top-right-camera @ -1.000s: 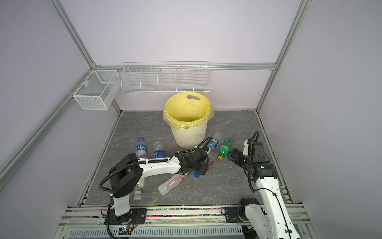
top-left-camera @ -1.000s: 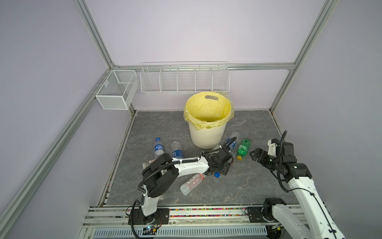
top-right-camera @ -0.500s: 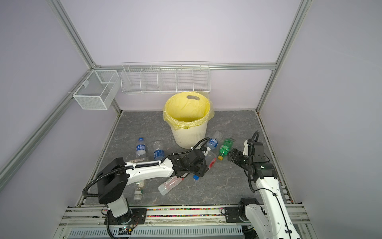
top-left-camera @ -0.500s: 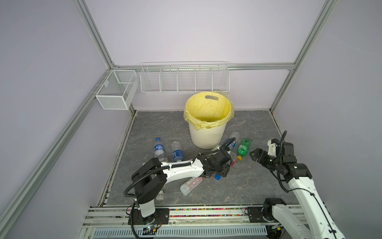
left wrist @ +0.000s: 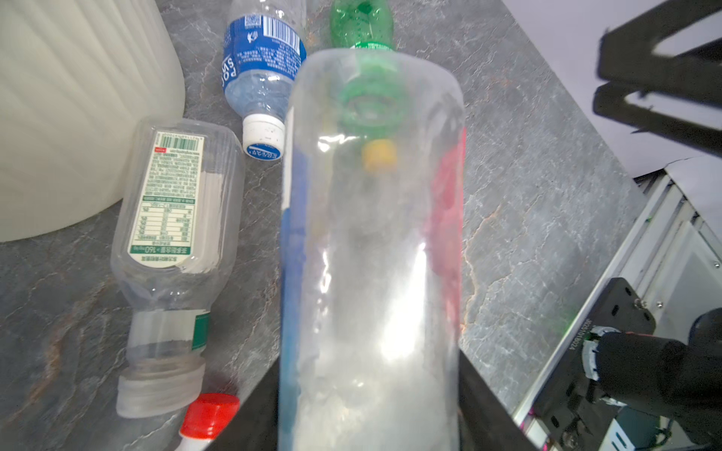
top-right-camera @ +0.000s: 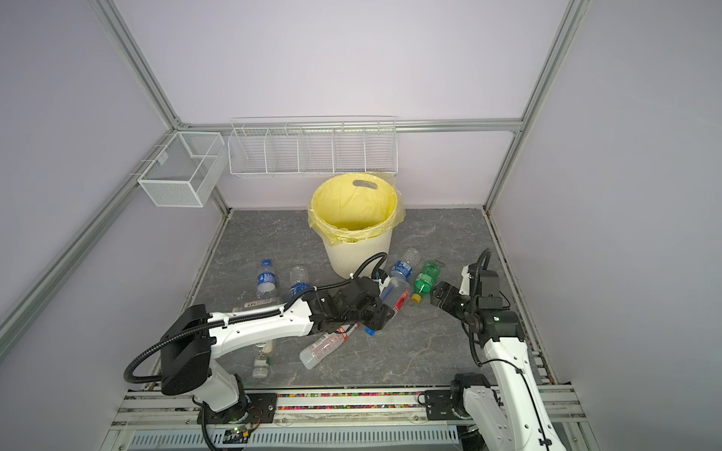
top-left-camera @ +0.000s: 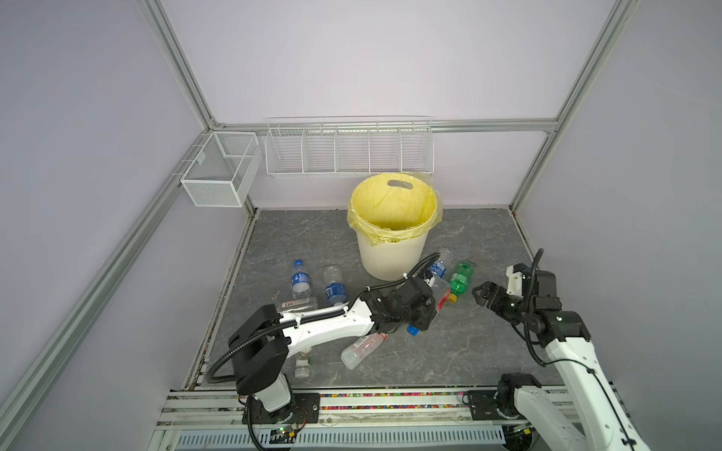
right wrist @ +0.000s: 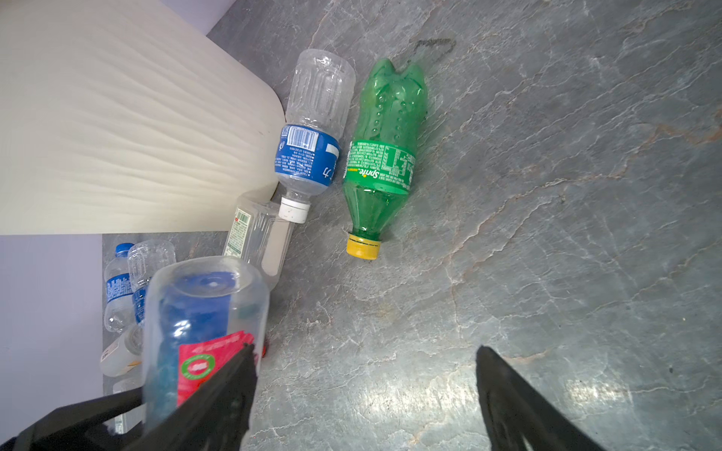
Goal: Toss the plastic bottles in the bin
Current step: 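Lift the clear bottle with the left gripper toward the bin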
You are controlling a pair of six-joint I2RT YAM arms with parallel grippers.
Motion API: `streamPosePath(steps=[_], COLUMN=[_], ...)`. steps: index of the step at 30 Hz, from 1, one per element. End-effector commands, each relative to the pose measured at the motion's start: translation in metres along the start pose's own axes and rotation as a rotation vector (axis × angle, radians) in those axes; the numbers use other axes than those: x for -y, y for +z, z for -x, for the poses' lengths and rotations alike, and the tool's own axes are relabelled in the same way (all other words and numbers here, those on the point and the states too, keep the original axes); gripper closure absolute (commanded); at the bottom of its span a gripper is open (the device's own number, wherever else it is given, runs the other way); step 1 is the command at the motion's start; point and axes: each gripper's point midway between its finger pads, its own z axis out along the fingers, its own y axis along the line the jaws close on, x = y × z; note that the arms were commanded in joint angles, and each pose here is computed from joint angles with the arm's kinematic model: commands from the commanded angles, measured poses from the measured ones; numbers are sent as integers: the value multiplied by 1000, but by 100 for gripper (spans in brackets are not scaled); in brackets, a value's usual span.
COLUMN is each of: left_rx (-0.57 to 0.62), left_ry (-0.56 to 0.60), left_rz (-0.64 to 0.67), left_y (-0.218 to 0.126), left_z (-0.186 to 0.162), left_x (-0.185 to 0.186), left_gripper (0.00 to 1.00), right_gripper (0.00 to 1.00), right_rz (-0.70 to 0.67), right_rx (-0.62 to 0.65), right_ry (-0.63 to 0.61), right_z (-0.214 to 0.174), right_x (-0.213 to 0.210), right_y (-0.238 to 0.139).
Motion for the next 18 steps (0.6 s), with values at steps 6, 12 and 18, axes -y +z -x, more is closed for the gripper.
streamPosePath(steps=[6,12,18], left_rx=[67,116,149], left_ry=[-19,-9,-16], left_rz=[-29,-105,-111], left_y=[-34,-59,-81], left_z=[18,33,46], left_x=[7,23,26], left_gripper=[51,52,52], right_gripper=[11,11,11], right_rz=[3,0,1], right_rx=[-17,-18,-12], right_ry=[16,15,15], right_z=[-8,-10,-11], right_x=[4,6,6], right_y=[3,3,2])
